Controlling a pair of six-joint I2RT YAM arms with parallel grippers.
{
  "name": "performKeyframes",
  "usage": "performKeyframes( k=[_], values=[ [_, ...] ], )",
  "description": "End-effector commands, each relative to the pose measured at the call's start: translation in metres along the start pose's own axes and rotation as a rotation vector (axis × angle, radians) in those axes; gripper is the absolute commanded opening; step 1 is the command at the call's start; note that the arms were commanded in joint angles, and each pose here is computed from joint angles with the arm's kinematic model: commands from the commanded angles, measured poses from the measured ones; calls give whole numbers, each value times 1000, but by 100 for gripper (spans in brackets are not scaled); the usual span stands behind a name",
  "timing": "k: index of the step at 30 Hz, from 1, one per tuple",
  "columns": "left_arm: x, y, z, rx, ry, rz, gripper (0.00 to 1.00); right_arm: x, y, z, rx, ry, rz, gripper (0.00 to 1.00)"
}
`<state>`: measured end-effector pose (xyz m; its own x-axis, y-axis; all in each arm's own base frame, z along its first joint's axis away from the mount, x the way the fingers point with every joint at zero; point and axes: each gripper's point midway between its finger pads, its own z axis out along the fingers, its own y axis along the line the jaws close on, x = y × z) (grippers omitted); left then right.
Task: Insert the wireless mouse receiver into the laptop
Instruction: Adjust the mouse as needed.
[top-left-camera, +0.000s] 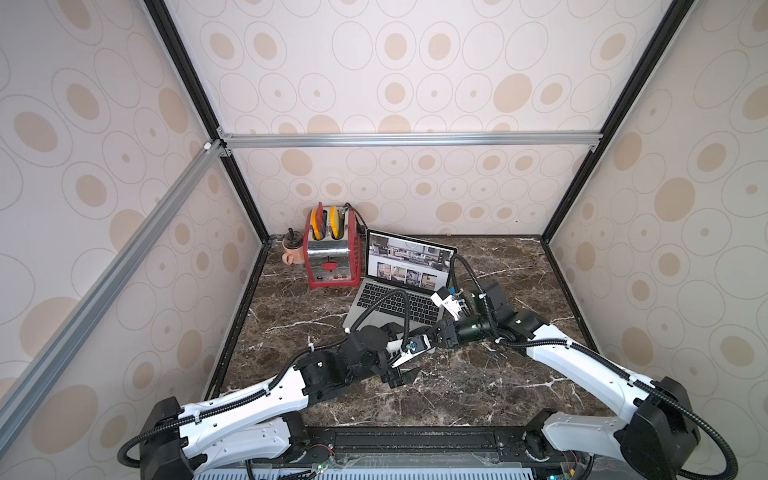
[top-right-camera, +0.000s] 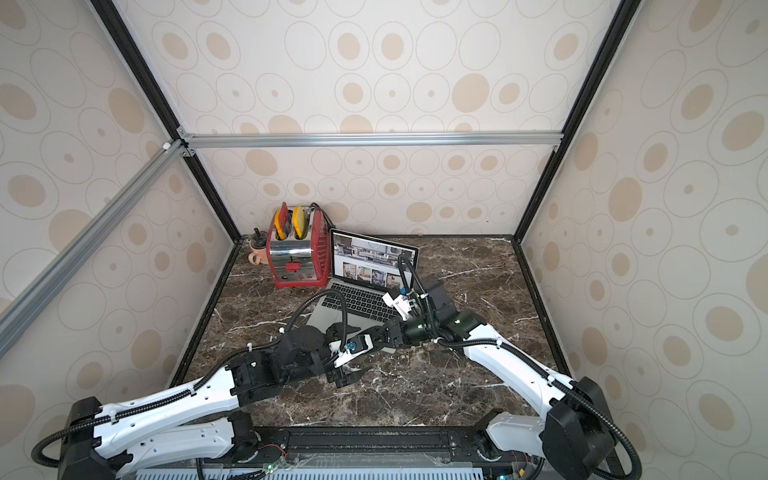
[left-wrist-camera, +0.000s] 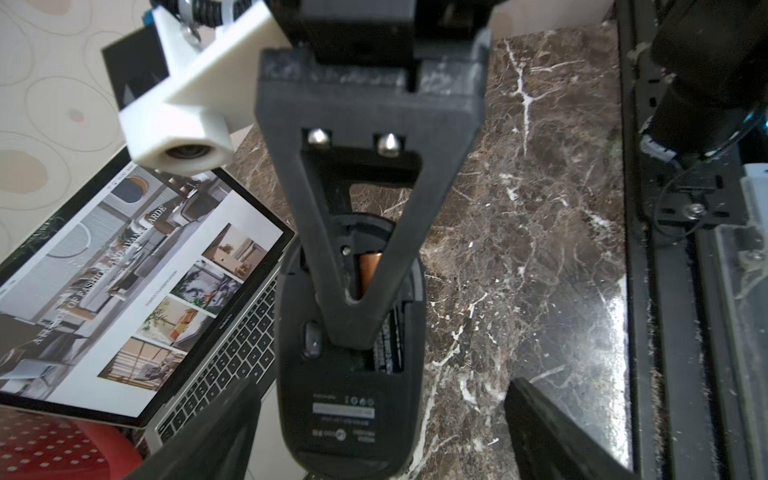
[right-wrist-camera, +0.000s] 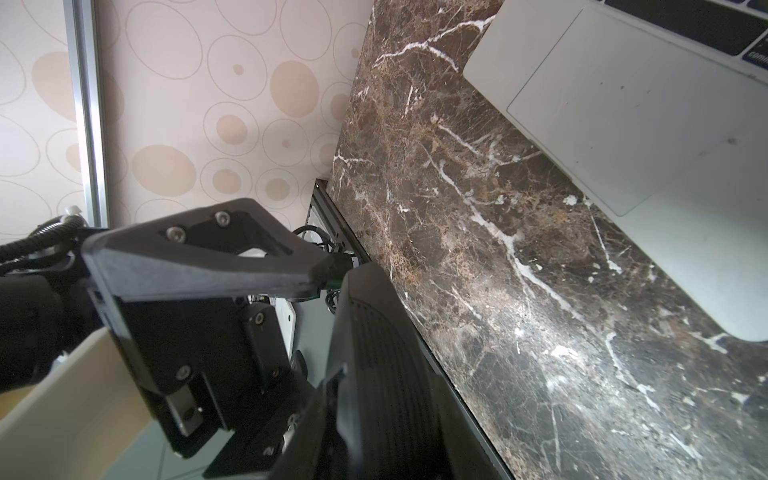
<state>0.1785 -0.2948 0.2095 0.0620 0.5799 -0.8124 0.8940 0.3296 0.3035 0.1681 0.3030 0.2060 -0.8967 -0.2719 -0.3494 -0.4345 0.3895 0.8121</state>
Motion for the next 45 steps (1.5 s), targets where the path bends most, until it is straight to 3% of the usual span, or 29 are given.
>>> performKeyframes(
  k=[1,12,23,26,33,34,37,39,41,45],
  values=[
    [-12,-1,-7,99,-21,-60,89,-9,18,-7,-16,-42,-110,0],
    [-2,-9,1,161,63,-33,95,-11,26,-7,-38,-38,-117,0],
    [0,1,11,112,91,-33,78,-7,34,-3,-61,-17,-141,0],
    [1,3,13,102,95,-35,67,-5,36,-3,-65,-15,-153,0],
    [-2,5,12,94,87,-43,30,-2,33,0,-65,-1,-148,0],
    [-2,5,12,94,88,-45,25,-3,33,0,-67,-1,-149,4],
    [-3,5,11,98,88,-58,3,-2,32,-1,-59,2,-150,34],
    [-1,3,11,112,103,-77,0,0,19,-12,16,-1,-144,50],
    [1,-2,10,130,108,-93,0,5,-9,-31,156,-27,-98,53],
    [7,-9,7,153,101,-121,0,19,-91,-92,625,-72,-20,52]
  ],
)
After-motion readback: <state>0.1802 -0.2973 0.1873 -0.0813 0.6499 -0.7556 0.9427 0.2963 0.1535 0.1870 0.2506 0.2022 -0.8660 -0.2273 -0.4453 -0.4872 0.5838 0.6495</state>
